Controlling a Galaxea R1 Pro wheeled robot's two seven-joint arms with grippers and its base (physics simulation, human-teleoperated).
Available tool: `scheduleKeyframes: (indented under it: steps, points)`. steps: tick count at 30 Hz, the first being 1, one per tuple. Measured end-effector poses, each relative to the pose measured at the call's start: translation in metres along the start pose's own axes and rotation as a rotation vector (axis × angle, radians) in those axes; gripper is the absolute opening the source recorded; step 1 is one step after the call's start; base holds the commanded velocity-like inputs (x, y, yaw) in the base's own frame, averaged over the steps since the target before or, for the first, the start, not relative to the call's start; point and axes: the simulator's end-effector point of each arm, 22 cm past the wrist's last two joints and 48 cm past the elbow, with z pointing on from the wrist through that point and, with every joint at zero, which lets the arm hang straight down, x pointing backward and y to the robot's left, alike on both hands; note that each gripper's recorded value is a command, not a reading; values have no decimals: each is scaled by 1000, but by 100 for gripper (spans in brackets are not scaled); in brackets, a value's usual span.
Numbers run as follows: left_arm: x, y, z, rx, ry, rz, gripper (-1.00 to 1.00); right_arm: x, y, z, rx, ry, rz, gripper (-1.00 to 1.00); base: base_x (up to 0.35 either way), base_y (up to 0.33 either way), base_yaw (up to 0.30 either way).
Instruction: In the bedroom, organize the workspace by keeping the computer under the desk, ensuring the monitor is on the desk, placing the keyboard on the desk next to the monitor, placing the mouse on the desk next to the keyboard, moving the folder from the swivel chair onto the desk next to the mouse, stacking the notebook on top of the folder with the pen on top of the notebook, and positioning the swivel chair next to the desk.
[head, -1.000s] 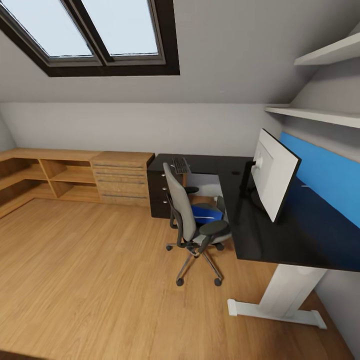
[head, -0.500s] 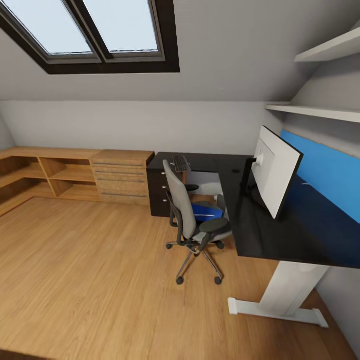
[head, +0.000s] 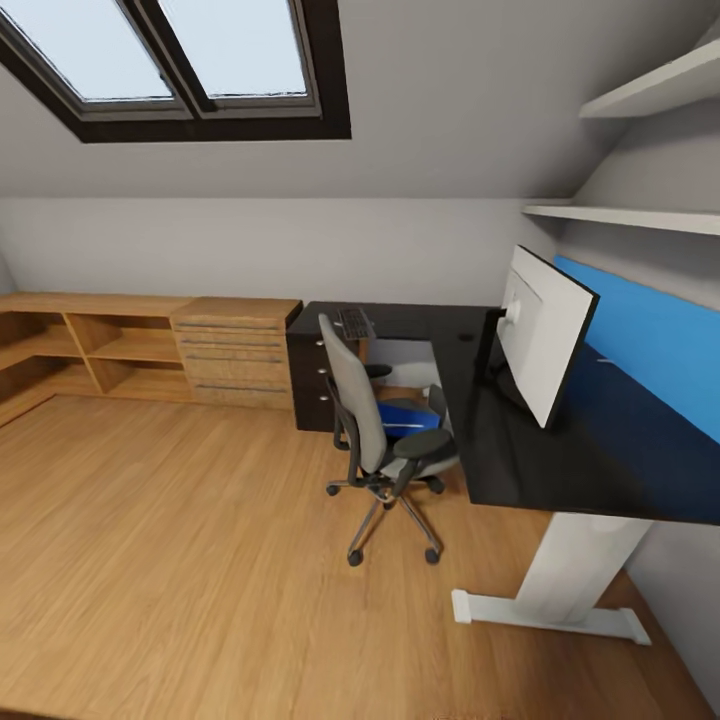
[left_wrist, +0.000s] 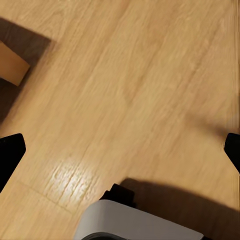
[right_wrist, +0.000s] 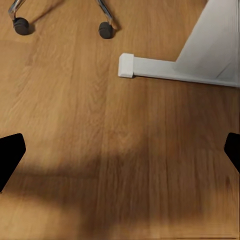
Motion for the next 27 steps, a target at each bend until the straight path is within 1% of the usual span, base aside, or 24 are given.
scheduleKeyframes:
  steps: [6, 9, 22, 23, 24, 27]
  points:
    - [5, -3, 8, 5, -2, 0, 100, 8, 1, 6, 0, 0, 0, 100, 0, 0, -255]
    - [8, -5, 12, 7, -3, 0, 100, 13, 2, 9, 0, 0, 1, 100, 0, 0, -163]
    - [20, -8, 30, 13, -11, 4, 100, 32, 4, 23, 0, 4, 0, 100, 0, 0, -22]
    - [21, -11, 31, 19, -13, 11, 100, 34, 5, 24, 0, 4, 0, 100, 0, 0, 0]
    - [21, -16, 32, 32, -18, 29, 100, 35, 5, 25, 1, 4, 0, 100, 0, 0, 0]
    - [25, -18, 36, 36, -19, 37, 100, 40, 5, 28, 0, 5, 0, 100, 0, 0, 0]
